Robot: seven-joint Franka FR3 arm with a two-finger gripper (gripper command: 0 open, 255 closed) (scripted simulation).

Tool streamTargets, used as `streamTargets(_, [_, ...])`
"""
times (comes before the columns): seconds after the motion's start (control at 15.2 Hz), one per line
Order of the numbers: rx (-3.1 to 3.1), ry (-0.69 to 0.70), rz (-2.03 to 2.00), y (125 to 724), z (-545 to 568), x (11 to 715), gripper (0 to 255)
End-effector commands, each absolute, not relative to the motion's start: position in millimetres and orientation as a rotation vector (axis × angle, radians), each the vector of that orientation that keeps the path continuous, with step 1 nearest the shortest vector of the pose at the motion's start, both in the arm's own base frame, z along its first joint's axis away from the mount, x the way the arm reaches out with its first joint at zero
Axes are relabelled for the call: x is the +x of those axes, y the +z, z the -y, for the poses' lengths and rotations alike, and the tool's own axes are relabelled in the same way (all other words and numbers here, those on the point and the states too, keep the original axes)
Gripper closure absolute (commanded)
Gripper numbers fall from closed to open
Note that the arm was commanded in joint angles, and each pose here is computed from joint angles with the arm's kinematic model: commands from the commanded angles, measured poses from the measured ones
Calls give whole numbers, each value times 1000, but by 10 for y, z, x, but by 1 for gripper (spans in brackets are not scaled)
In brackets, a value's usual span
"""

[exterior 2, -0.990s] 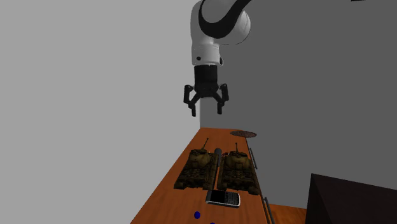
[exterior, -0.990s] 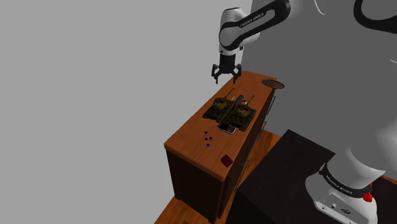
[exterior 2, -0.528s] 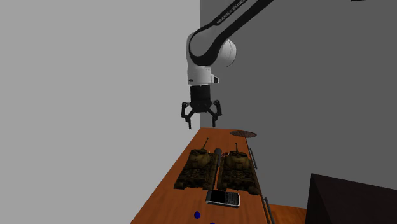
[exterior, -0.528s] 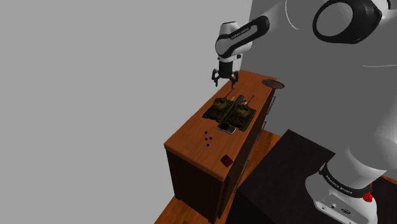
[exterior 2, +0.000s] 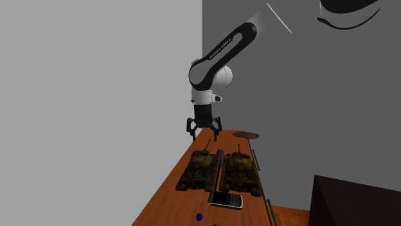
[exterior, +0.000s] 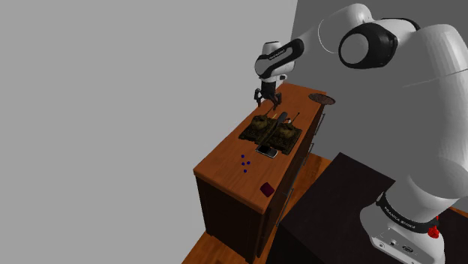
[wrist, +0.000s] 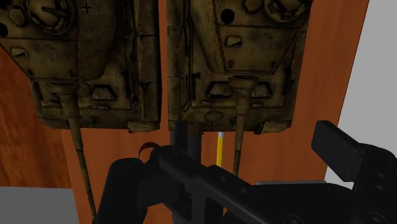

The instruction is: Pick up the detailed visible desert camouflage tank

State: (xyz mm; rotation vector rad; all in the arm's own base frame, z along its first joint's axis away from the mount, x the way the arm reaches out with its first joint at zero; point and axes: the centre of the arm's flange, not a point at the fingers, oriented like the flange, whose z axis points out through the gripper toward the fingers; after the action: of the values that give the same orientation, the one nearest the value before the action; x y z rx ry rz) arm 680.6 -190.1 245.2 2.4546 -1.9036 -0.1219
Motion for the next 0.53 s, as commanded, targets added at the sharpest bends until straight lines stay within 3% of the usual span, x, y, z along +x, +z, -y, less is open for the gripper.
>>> streamTargets(0.0, [2438, -124, 1925, 2339, 1921, 6812, 0])
streamTargets(0.46, [2438, -124, 1925, 2045, 1921, 6811, 0])
